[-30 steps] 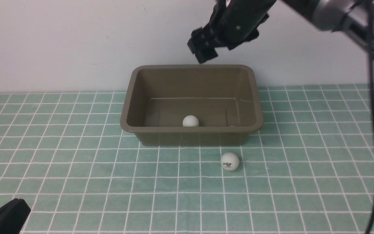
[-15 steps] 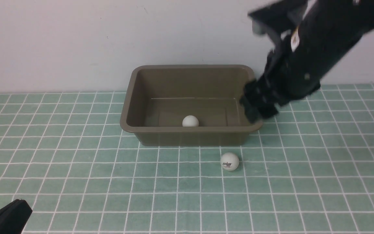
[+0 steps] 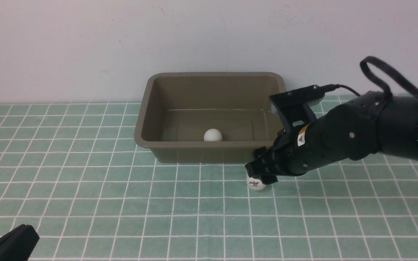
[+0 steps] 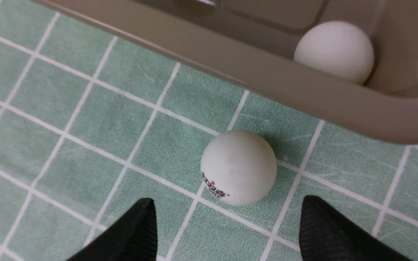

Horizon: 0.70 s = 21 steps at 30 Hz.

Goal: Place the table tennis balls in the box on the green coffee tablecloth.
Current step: 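Reach for and grasp a ping pong ball on the table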

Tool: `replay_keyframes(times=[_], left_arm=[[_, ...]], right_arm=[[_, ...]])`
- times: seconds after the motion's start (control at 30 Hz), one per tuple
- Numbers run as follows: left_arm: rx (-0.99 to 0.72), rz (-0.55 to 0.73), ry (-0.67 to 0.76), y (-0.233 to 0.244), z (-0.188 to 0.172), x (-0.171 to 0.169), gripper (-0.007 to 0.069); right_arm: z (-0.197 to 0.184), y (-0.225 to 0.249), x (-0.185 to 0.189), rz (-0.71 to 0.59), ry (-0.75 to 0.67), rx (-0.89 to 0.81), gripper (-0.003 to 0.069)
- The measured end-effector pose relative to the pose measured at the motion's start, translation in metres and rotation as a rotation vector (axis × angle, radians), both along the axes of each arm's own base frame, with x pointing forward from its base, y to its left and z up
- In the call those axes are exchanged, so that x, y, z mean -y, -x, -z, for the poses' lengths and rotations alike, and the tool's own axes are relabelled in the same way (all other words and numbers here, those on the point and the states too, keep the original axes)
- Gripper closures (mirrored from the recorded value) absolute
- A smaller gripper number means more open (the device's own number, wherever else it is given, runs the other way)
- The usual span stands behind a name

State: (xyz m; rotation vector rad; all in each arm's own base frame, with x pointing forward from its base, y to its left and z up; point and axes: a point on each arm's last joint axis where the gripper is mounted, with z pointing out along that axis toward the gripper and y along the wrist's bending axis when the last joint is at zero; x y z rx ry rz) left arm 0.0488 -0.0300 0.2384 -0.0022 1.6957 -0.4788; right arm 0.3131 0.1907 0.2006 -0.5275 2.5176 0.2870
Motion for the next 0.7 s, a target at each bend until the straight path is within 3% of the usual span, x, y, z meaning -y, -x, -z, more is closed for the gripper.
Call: replay_keyframes(times=[0.7], left_arm=[[0.000, 0.000, -0.001, 0.000, 0.000, 0.000, 0.0633]], right_arm=[[0.042, -0.024, -0.012, -0.023, 0.042, 0.015, 0.0186]])
